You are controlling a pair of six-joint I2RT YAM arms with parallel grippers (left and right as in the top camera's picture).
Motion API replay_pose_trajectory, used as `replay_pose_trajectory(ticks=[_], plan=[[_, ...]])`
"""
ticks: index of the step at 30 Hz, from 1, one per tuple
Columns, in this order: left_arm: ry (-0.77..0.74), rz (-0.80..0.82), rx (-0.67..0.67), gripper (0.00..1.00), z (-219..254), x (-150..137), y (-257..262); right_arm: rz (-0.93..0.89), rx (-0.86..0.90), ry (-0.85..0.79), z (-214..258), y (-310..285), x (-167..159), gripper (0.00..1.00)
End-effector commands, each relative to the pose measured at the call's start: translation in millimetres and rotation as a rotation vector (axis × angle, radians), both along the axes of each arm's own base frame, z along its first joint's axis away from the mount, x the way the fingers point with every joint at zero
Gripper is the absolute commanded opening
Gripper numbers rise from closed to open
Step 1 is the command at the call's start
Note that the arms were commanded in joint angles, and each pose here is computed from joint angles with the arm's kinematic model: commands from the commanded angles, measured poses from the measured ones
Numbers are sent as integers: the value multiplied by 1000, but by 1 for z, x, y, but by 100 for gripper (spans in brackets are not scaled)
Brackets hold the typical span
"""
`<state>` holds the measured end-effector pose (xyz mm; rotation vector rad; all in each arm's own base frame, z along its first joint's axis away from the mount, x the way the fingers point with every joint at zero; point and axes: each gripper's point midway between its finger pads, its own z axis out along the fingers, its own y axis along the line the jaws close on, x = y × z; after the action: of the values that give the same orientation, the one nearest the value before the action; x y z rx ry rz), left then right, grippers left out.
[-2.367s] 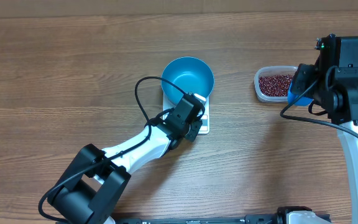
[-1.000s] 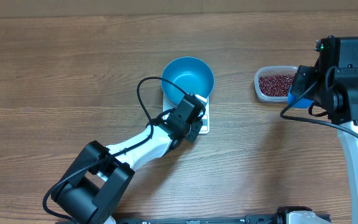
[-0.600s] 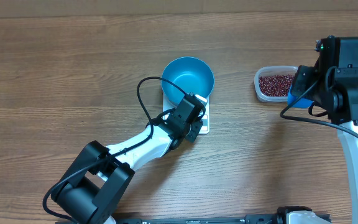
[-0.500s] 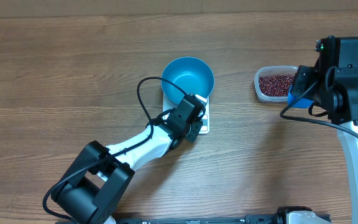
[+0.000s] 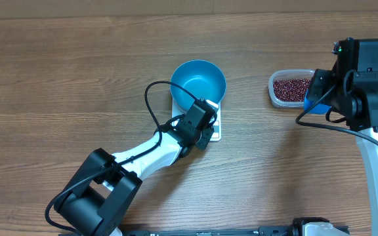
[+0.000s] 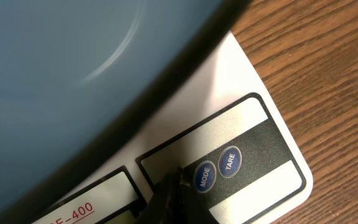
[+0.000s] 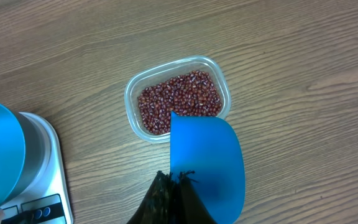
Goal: Scoop item into bowl and weigh 150g on scale
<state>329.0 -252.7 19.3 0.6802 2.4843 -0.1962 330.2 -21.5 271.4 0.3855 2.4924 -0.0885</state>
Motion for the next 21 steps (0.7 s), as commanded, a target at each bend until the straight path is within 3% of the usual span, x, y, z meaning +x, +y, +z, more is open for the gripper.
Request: replay_pose_trajectory(ticks=[1,21], plan=[[38,-14,38,4,-16,-9,5,-6,3,-29,10,-1,1,4],[57,-14,53,5,-26,-10,6,-9,-10,-7,7,-3,-3,4]])
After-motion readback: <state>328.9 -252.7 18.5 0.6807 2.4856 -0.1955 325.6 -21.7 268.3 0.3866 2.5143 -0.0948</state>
